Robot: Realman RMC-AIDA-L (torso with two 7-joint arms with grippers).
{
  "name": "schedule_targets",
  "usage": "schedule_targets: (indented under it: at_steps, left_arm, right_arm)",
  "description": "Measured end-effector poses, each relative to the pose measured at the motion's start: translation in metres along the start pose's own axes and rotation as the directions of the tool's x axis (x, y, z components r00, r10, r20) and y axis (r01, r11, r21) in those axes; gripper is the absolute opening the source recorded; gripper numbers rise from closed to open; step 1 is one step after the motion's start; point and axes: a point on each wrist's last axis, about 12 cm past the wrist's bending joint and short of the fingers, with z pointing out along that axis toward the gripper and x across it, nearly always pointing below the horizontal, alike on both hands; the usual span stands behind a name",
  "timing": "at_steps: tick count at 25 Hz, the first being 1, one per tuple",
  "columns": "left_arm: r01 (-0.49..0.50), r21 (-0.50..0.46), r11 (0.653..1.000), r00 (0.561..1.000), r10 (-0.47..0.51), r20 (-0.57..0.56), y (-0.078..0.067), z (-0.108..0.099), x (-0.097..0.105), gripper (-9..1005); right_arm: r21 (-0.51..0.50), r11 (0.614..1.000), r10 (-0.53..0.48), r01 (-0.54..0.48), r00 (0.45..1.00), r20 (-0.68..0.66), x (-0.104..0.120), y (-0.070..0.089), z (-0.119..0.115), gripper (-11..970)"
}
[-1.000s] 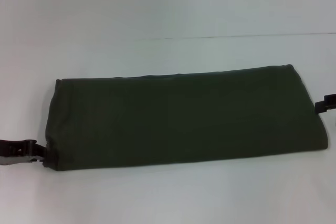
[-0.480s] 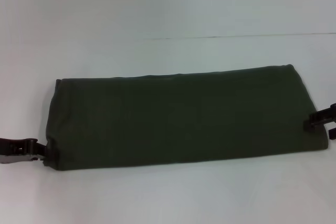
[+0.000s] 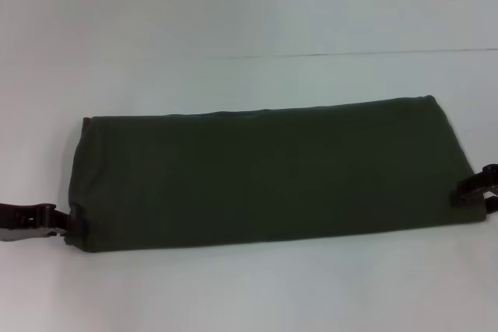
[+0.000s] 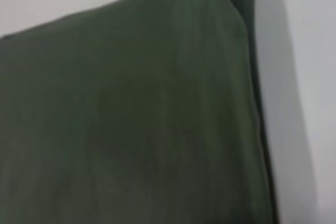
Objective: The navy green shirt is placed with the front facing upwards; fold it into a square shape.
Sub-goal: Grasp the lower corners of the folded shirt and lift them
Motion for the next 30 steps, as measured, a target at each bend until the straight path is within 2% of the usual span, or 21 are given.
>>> schedule_targets:
  at_steps: [3,13,18,24,30]
  left_arm:
    - [0.001,0.000,1.000,1.000,-0.001,0.001,0.0001,-0.0001,0.0000,45]
    - [0.000,0.000,1.000,1.000,0.000,0.003,-0.0004,-0.0006,-0.0014,45]
    - [-0.001,0.000,1.000,1.000,0.001,0.004,-0.0005,-0.0007,-0.0016,45]
    - [0.000,0.003,1.000,1.000,0.000,-0.007,-0.0007,-0.0013,-0.0007,45]
    - [0.002,0.018,1.000,0.999,-0.001,-0.050,-0.0019,-0.0039,0.0033,44]
  right_arm:
    - [0.019,1.000,-0.011,0.010,1.000,0.004,-0.0003,-0.0003,0.0020,708]
    - [0.018,1.000,-0.016,0.016,1.000,0.000,-0.0004,0.0004,0.0023,466]
    - [0.017,1.000,-0.019,0.019,1.000,-0.001,-0.0007,0.0010,0.0022,223]
    - [0.011,1.000,-0.029,0.029,0.999,-0.013,-0.0001,0.0020,0.0014,13]
    - [-0.009,0.998,-0.061,0.061,0.996,-0.067,0.0049,0.0025,-0.0031,12]
